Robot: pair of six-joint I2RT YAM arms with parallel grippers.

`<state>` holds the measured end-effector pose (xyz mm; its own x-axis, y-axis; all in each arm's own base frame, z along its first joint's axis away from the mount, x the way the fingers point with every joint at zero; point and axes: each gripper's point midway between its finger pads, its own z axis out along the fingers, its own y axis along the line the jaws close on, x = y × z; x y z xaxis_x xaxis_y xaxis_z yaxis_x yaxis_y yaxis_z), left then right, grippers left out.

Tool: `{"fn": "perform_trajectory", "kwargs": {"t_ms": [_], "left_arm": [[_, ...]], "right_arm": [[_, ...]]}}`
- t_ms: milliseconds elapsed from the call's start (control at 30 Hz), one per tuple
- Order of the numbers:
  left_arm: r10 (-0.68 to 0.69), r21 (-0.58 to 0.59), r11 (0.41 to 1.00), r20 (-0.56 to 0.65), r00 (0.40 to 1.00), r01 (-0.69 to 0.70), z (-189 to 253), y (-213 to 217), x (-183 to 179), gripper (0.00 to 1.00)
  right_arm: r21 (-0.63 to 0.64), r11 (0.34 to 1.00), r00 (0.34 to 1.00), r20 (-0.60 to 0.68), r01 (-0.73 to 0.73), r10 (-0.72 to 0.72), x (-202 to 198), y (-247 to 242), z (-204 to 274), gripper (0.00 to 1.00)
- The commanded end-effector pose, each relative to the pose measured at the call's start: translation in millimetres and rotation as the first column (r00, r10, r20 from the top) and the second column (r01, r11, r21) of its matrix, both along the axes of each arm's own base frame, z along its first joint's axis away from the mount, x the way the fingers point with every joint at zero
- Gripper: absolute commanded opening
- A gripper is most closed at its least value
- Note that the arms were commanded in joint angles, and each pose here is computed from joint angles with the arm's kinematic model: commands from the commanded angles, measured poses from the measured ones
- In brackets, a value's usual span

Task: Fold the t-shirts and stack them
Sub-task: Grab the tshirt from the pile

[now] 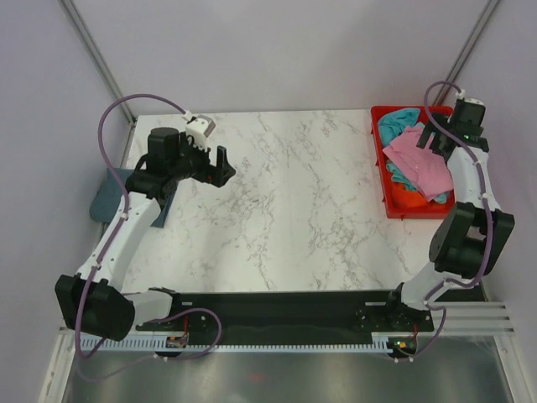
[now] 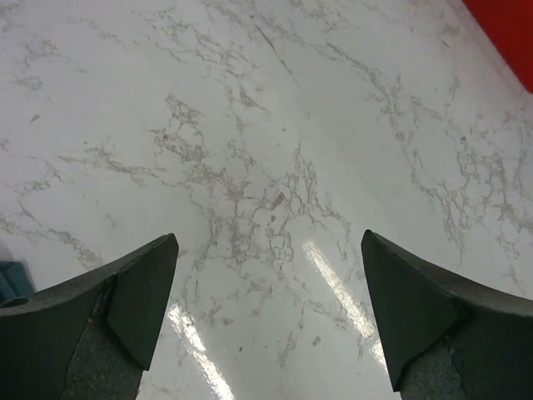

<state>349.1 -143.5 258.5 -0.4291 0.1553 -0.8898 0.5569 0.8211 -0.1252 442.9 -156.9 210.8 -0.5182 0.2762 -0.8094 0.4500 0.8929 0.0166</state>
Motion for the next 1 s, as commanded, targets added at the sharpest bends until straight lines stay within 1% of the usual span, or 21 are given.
{"fn": "perform_trajectory", "kwargs": {"t_ms": [0,133,267,333,433,500,533,567,633,667,767,800,900,933,967], "left_arm": [[0.065,-0.007,0.998,0.039,0.997,-0.064,4,10,1,0.99],[0.070,-0.019,0.997,0.018,0.997,-0.070,0,9,0,0.99],[0.076,-0.010,0.997,0.005,0.997,-0.076,-5,10,3,0.99],[0.074,0.003,0.997,0.002,0.997,-0.074,-6,11,5,0.99],[0.075,0.010,0.997,0.004,0.997,-0.075,-4,11,9,0.99],[0.085,0.004,0.996,0.005,0.996,-0.085,-2,13,13,0.99],[0.088,0.004,0.996,0.004,0.996,-0.088,-1,13,15,0.99],[0.088,0.002,0.996,-0.003,0.996,-0.088,-3,13,16,0.99],[0.091,-0.002,0.996,-0.007,0.996,-0.091,-2,13,19,0.99],[0.092,-0.007,0.996,-0.010,0.996,-0.092,-3,13,21,0.99],[0.103,-0.014,0.995,-0.020,0.994,-0.103,-4,14,24,0.99],[0.106,-0.015,0.994,-0.016,0.994,-0.107,-4,14,26,0.99],[0.130,0.000,0.992,-0.018,0.991,-0.130,-10,18,28,0.99],[0.136,0.001,0.991,-0.015,0.991,-0.136,-10,20,30,0.99],[0.142,0.003,0.990,-0.011,0.990,-0.141,-9,20,31,0.99]], "right_arm": [[0.074,0.992,0.993,-0.054,-0.097,0.101,12,26,-27,0.95],[0.053,0.989,0.989,-0.055,-0.136,0.139,30,22,-31,0.95],[0.063,0.986,0.984,-0.083,-0.154,0.159,40,21,-50,0.95],[0.055,0.987,0.982,-0.101,-0.154,0.159,42,19,-59,0.93],[0.020,0.989,0.979,-0.138,-0.149,0.151,46,10,-73,0.91],[-0.019,0.989,0.979,-0.147,-0.144,0.140,47,3,-72,0.89],[-0.030,0.990,0.980,-0.149,-0.138,0.132,48,0,-73,0.86],[-0.040,0.990,0.981,-0.147,-0.133,0.126,49,-2,-70,0.75],[-0.054,0.991,0.985,-0.131,-0.120,0.112,50,-5,-63,0.58],[-0.056,0.992,0.987,-0.120,-0.114,0.106,50,-6,-58,0.44],[-0.065,0.992,0.993,-0.062,-0.107,0.103,51,-2,-31,0.19],[-0.052,0.994,0.995,-0.031,-0.093,0.092,52,0,-21,0.16],[-0.074,0.993,0.994,0.053,-0.096,0.100,48,9,22,0.14],[-0.086,0.992,0.990,0.095,-0.095,0.103,43,12,43,0.13],[-0.093,0.990,0.987,0.117,-0.103,0.114,41,16,54,0.11]]}}
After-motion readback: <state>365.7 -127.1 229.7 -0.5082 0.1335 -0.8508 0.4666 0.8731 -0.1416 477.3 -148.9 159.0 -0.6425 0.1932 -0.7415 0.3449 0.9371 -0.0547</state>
